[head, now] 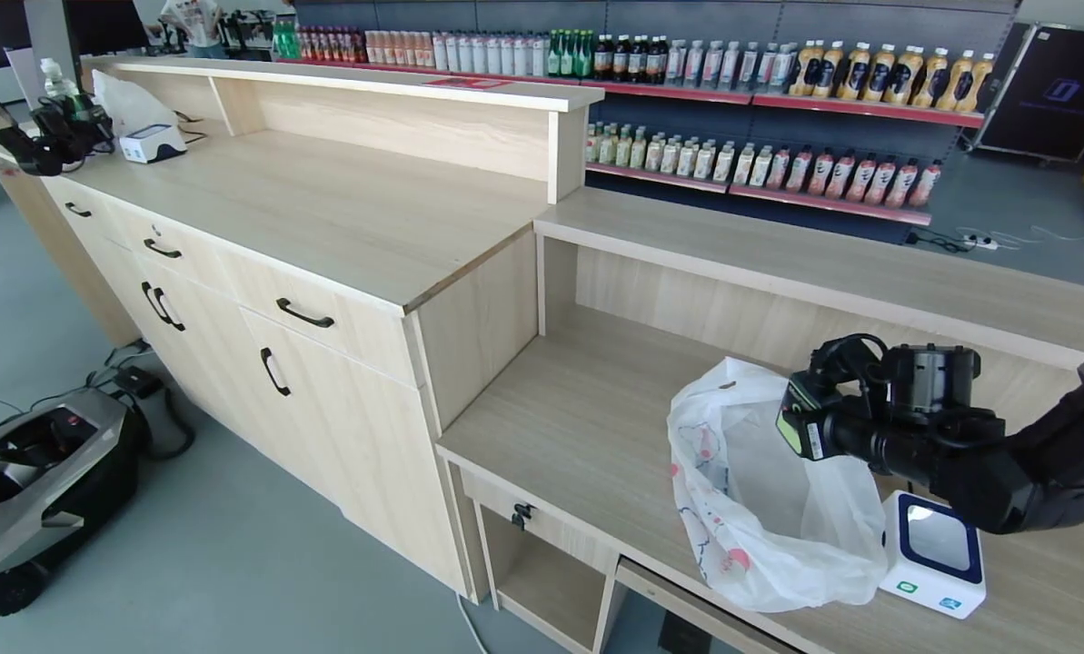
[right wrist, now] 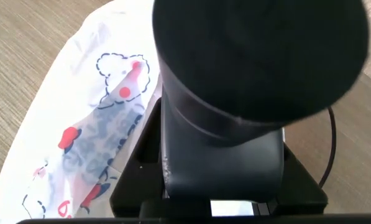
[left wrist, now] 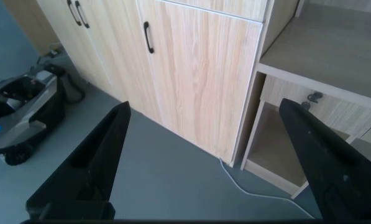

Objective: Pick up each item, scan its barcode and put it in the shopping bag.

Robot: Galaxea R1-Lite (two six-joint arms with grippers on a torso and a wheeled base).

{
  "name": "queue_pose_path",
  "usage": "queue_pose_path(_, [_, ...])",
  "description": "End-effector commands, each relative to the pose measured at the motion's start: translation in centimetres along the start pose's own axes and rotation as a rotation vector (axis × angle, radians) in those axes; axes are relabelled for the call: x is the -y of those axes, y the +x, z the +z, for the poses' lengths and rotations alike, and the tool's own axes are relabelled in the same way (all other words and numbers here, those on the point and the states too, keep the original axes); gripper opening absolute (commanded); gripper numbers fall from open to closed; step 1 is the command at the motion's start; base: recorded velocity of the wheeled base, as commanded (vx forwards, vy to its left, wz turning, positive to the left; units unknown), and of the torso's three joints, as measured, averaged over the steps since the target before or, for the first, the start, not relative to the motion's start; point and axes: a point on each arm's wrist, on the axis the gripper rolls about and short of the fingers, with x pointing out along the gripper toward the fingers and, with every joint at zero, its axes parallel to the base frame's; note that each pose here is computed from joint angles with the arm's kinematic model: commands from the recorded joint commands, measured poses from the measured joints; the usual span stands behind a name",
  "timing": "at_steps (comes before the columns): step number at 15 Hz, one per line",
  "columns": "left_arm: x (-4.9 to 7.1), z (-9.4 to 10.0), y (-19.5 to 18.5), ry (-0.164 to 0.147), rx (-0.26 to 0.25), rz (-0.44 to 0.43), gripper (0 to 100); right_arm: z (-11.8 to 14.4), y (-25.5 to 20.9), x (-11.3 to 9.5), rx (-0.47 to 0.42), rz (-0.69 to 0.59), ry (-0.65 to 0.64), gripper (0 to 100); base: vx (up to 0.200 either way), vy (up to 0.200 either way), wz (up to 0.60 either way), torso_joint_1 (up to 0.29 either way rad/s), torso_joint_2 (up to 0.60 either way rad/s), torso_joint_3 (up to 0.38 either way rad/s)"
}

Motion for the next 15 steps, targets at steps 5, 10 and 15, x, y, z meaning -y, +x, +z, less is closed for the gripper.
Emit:
queue_pose_path(5, [0.0,0.0,0.0,0.0,0.0,0.001,100,-2.6,2.2,-0.8,-0.064,0.023,-0.021,0,0.0,0.0,0.0,0.0,0.0,0.0])
queue_pose_path(10, [0.0,0.0,0.0,0.0,0.0,0.0,100,-3.6,3.4,-1.1,-0.059,0.059,-0.027,0,0.0,0.0,0.0,0.0,0.0,0.0])
queue_pose_path(15, [0.0,0.0,0.0,0.0,0.0,0.001,100,-4.5,4.5,-1.3,-0.062,0.085,-0.019,0,0.0,0.0,0.0,0.0,0.0,0.0])
